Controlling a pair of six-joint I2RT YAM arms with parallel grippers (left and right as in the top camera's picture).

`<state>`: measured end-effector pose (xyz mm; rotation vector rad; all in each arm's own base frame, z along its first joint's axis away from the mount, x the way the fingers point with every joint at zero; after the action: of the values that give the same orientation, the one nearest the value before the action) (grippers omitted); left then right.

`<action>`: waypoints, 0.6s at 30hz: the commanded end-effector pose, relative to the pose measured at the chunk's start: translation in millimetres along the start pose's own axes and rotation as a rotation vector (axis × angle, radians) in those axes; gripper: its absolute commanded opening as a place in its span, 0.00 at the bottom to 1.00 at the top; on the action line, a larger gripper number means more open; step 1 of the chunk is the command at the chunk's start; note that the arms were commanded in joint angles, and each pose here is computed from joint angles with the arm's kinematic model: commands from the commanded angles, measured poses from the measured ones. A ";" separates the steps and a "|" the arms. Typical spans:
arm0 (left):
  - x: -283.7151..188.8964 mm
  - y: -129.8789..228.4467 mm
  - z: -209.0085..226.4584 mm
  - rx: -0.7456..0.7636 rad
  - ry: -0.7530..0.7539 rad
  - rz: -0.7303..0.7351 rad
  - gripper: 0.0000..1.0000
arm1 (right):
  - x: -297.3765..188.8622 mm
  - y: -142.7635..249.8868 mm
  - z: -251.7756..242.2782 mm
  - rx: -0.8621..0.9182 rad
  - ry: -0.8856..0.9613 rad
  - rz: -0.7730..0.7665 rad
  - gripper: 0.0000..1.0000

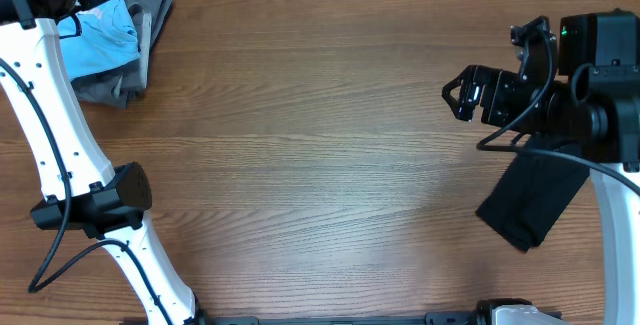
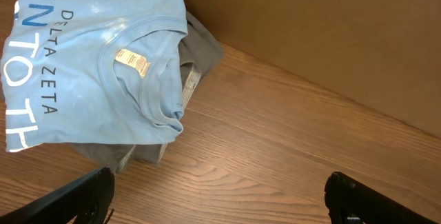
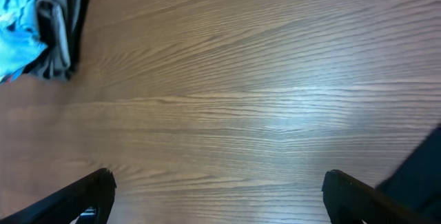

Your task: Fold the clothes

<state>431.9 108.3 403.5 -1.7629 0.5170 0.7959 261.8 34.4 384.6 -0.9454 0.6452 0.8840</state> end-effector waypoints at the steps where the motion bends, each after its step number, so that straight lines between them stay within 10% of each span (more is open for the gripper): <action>1: -1.6 -0.5 -1.2 -0.005 0.011 -0.004 1.00 | -16.7 -1.4 -10.4 0.031 0.034 -0.084 1.00; 18: -1.8 -0.5 -1.2 -0.005 0.011 -0.005 1.00 | -4.2 61.8 -37.2 -0.132 -0.076 -0.467 1.00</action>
<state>431.9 108.2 403.6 -1.7632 0.5176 0.7954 217.3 18.7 372.2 -1.0812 0.3194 0.5772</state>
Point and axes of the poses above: each gripper's point midway between its finger pads, its own x axis out along the fingers, its own z axis along the line the jaws close on, y = z × x, the point moved 9 cm from there along -x, back along the fingers, and after that the axes turned 6 degrees about x, right-handed, at the moved point
